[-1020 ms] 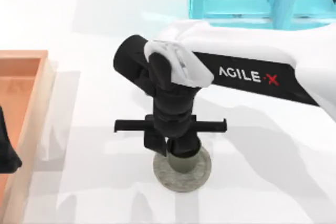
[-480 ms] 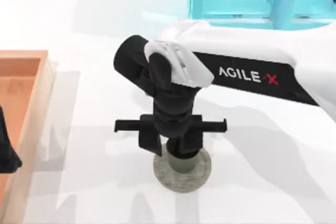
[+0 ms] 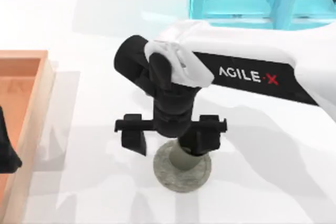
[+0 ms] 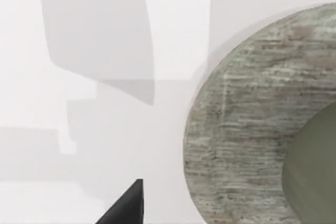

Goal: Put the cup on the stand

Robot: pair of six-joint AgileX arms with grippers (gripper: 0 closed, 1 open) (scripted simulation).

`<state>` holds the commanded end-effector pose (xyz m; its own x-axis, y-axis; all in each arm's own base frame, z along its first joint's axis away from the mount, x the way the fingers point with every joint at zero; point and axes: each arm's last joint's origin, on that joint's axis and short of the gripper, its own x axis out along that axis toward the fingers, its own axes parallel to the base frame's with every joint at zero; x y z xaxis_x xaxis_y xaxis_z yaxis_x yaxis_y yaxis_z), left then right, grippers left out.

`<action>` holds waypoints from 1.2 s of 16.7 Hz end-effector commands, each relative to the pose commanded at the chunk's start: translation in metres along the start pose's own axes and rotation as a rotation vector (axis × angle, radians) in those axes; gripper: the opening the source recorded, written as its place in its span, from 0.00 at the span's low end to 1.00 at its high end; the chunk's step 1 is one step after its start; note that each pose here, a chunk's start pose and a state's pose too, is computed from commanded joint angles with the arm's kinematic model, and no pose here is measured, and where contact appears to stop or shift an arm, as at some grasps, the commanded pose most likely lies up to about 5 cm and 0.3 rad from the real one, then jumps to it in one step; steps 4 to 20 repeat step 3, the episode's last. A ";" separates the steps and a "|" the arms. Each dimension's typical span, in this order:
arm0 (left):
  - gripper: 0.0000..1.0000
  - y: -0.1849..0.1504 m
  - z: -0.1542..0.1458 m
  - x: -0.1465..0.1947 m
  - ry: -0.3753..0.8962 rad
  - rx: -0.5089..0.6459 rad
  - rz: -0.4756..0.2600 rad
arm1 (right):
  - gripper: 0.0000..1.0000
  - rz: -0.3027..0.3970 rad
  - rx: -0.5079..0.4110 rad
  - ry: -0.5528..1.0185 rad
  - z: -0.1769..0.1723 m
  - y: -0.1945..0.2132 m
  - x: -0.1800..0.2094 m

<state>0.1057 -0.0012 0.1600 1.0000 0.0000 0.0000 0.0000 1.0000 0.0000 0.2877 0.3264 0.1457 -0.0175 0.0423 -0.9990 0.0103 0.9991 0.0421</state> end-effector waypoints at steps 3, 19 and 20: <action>1.00 0.000 0.000 0.000 0.000 0.000 0.000 | 1.00 0.000 0.000 0.000 0.000 0.000 0.000; 1.00 0.000 0.000 0.000 0.000 0.000 0.000 | 1.00 0.000 0.000 0.000 0.000 0.000 0.000; 1.00 0.000 0.000 0.000 0.000 0.000 0.000 | 1.00 0.000 0.000 0.000 0.000 0.000 0.000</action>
